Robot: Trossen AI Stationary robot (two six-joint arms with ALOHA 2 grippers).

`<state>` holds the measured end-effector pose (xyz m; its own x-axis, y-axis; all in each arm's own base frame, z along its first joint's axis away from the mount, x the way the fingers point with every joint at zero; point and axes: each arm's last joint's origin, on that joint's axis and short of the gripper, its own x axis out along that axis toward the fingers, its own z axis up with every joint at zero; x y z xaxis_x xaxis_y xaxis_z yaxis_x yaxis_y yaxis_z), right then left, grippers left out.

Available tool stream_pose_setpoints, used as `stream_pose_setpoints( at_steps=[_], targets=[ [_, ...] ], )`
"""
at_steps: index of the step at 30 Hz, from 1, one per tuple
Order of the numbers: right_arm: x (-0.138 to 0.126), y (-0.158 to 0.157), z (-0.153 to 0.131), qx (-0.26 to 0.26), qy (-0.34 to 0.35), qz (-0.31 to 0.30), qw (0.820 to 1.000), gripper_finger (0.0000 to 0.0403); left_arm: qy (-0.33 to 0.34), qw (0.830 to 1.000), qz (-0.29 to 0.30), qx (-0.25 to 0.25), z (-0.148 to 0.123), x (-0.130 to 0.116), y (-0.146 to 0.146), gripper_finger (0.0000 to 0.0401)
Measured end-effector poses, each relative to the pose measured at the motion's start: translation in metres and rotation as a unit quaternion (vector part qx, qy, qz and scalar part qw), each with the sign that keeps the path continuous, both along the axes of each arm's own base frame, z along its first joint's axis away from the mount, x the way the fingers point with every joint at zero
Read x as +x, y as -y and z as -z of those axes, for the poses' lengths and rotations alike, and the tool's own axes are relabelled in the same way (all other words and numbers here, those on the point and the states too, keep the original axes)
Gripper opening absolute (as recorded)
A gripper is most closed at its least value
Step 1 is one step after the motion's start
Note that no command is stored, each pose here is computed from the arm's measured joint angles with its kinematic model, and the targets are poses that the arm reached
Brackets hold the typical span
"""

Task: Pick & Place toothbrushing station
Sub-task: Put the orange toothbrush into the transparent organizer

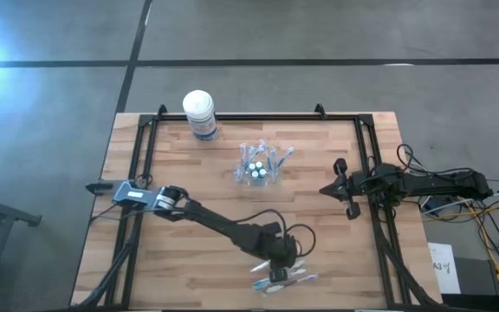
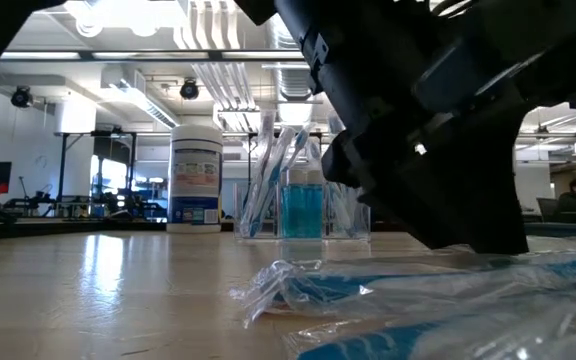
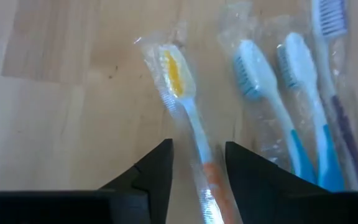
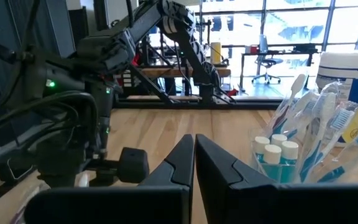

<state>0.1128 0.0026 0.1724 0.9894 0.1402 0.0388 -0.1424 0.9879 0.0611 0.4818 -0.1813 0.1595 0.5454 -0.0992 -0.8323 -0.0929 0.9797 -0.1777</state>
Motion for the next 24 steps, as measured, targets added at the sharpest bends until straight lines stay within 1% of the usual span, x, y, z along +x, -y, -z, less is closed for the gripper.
stream_pose_setpoints(
  at_steps=[5, 10, 13, 15, 20, 21, 24],
  targets=[
    [0.000, 0.000, 0.000, 0.000, -0.001, 0.000, 1.000, 0.0013, -0.044, 0.999, 0.003, 0.027, 0.003, -0.008, -0.006, 0.0141],
    [0.000, 0.000, 0.000, 0.001, -0.001, 0.000, 1.000, 0.0013, -0.079, 0.996, 0.011, 0.050, 0.003, -0.014, -0.012, 0.0121],
    [0.000, 0.000, 0.000, 0.000, -0.001, 0.000, 1.000, 0.0013, -0.091, 0.994, 0.025, 0.059, 0.004, -0.016, -0.013, 0.0100],
    [0.000, 0.000, 0.000, 0.000, -0.001, 0.000, 1.000, 0.0013, -0.095, 0.993, 0.033, 0.055, 0.004, -0.016, -0.014, 0.0081],
    [0.000, 0.000, 0.000, 0.000, -0.001, 0.001, 1.000, 0.0013, -0.101, 0.992, 0.058, 0.052, 0.005, -0.015, -0.018, 0.0017],
    [0.000, 0.000, 0.000, 0.000, -0.001, 0.001, 1.000, 0.0013, -0.101, 0.992, 0.059, 0.053, 0.005, -0.015, -0.019, 0.0012],
    [0.000, 0.000, 0.000, 0.000, 0.000, 0.001, 1.000, 0.0013, -0.096, 0.992, 0.062, 0.055, 0.001, -0.015, -0.020, 0.0014]
  ],
)
